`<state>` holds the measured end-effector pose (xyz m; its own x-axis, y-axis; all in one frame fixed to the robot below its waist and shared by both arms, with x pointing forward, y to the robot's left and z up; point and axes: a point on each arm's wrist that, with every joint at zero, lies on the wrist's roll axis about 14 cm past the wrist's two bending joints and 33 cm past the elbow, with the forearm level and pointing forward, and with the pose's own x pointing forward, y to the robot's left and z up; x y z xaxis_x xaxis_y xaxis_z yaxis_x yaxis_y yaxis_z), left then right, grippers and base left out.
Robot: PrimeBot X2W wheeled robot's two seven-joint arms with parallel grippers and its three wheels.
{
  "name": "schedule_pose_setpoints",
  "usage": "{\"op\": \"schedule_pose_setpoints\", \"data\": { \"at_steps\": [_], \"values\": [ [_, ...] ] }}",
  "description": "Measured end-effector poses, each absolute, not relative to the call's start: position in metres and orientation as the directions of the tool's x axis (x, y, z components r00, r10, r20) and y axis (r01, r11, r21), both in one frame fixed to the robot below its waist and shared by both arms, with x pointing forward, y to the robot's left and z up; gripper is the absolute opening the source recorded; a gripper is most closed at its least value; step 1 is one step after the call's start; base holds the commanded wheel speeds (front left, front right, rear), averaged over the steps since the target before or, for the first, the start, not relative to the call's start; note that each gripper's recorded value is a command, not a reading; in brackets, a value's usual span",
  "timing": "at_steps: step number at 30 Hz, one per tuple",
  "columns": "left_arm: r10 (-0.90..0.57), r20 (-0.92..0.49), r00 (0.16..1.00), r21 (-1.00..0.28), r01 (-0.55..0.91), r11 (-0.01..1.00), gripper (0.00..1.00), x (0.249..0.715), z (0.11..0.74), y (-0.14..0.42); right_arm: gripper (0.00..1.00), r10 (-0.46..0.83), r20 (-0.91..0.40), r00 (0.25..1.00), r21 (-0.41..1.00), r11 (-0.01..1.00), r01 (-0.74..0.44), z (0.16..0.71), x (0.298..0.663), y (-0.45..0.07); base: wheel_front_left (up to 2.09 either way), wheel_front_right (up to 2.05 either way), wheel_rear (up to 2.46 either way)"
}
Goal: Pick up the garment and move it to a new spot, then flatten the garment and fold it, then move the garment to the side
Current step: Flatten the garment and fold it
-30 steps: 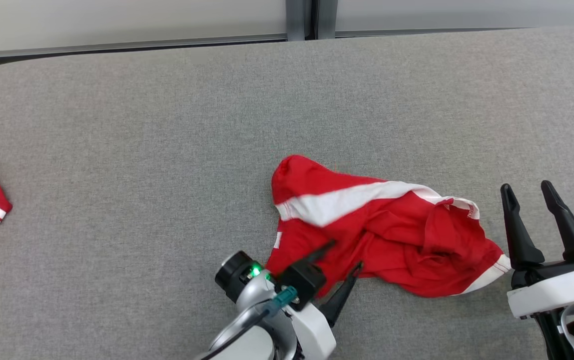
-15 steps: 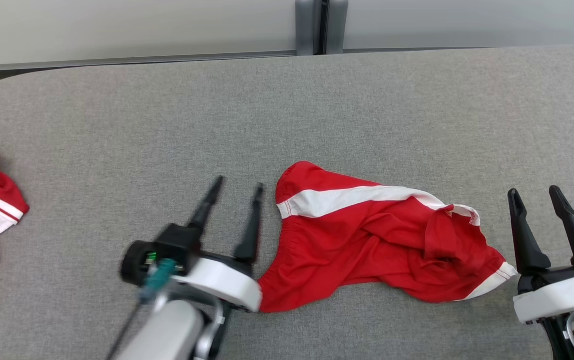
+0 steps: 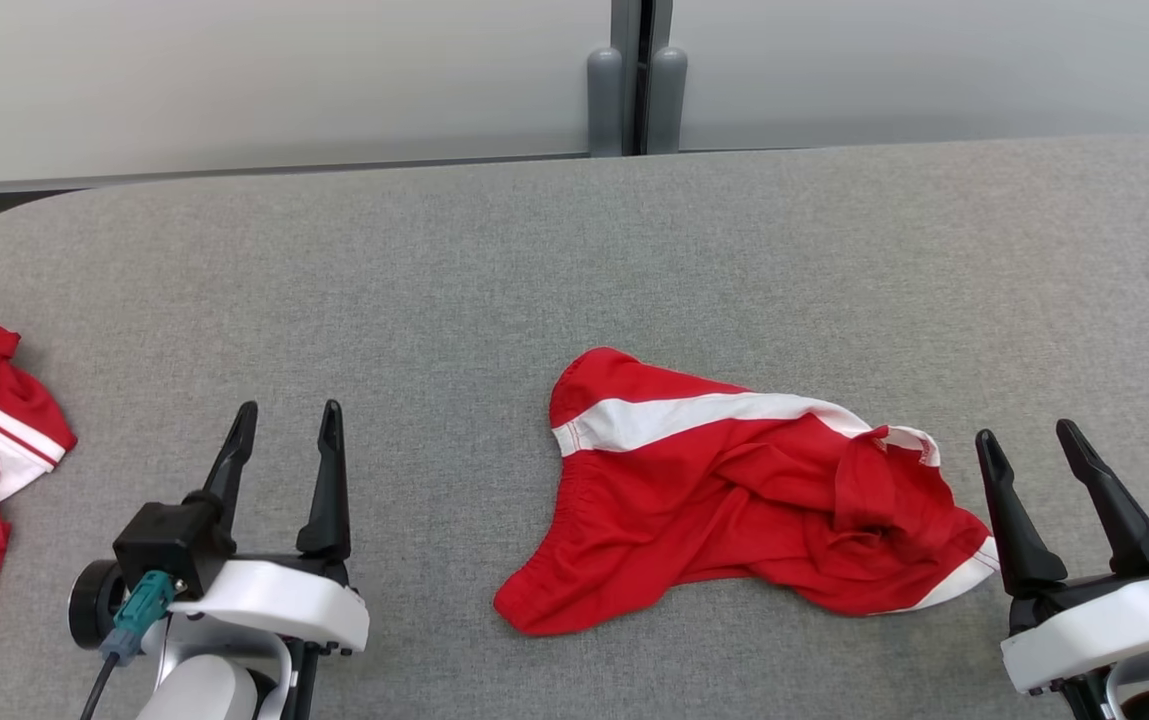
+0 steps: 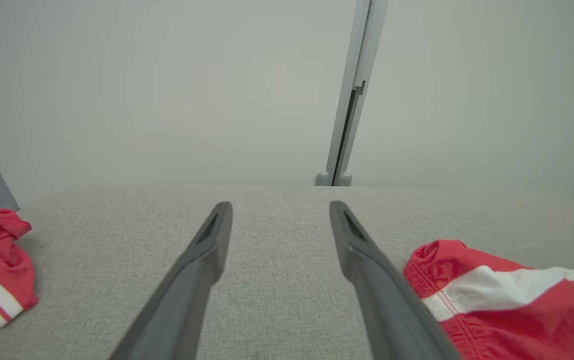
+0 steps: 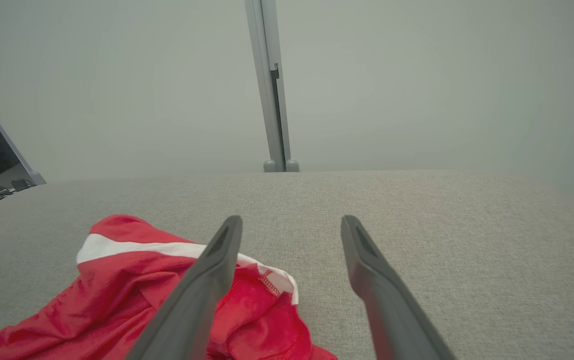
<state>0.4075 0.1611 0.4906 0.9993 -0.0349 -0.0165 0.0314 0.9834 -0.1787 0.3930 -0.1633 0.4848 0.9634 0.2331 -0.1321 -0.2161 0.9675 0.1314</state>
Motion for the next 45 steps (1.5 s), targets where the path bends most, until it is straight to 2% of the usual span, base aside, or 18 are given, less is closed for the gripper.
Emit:
{"op": "schedule_pose_setpoints", "data": {
  "at_steps": [21, 26, 29, 37, 41, 45],
  "values": [
    [-0.067, -0.043, 0.997, -0.184, 0.058, 0.981, 1.00, 0.395, 0.489, 0.153, 1.00, 0.240, -0.114, 0.964, 0.133, 0.965, -0.225, 0.494, 0.389, -0.160, 0.00, 0.00, 0.00],
    [-0.146, -0.048, 0.988, -0.186, 0.135, 0.973, 1.00, 0.402, 0.491, 0.131, 1.00, 0.241, -0.123, 0.963, 0.136, 0.965, -0.224, 0.491, 0.389, -0.159, 0.00, 0.00, 0.00],
    [-0.245, -0.056, 0.968, -0.200, 0.229, 0.953, 1.00, 0.414, 0.494, 0.101, 1.00, 0.244, -0.129, 0.961, 0.141, 0.964, -0.226, 0.489, 0.392, -0.158, 0.00, 0.00, 0.00],
    [-0.468, -0.241, 0.850, -0.271, 0.404, 0.874, 1.00, 0.426, 0.451, 0.022, 1.00, 0.248, -0.144, 0.958, 0.149, 0.963, -0.227, 0.483, 0.398, -0.157, 0.00, 0.00, 0.00],
    [-0.479, -0.364, 0.799, -0.297, 0.388, 0.873, 1.00, 0.424, 0.414, 0.015, 1.00, 0.233, -0.156, 0.960, 0.156, 0.965, -0.209, 0.477, 0.399, -0.163, 0.00, 0.00, 0.00],
    [-0.481, -0.425, 0.767, -0.325, 0.366, 0.872, 1.00, 0.422, 0.392, 0.013, 1.00, 0.218, -0.174, 0.960, 0.158, 0.969, -0.191, 0.470, 0.398, -0.169, 0.00, 0.00, 0.00]
  ]
}}
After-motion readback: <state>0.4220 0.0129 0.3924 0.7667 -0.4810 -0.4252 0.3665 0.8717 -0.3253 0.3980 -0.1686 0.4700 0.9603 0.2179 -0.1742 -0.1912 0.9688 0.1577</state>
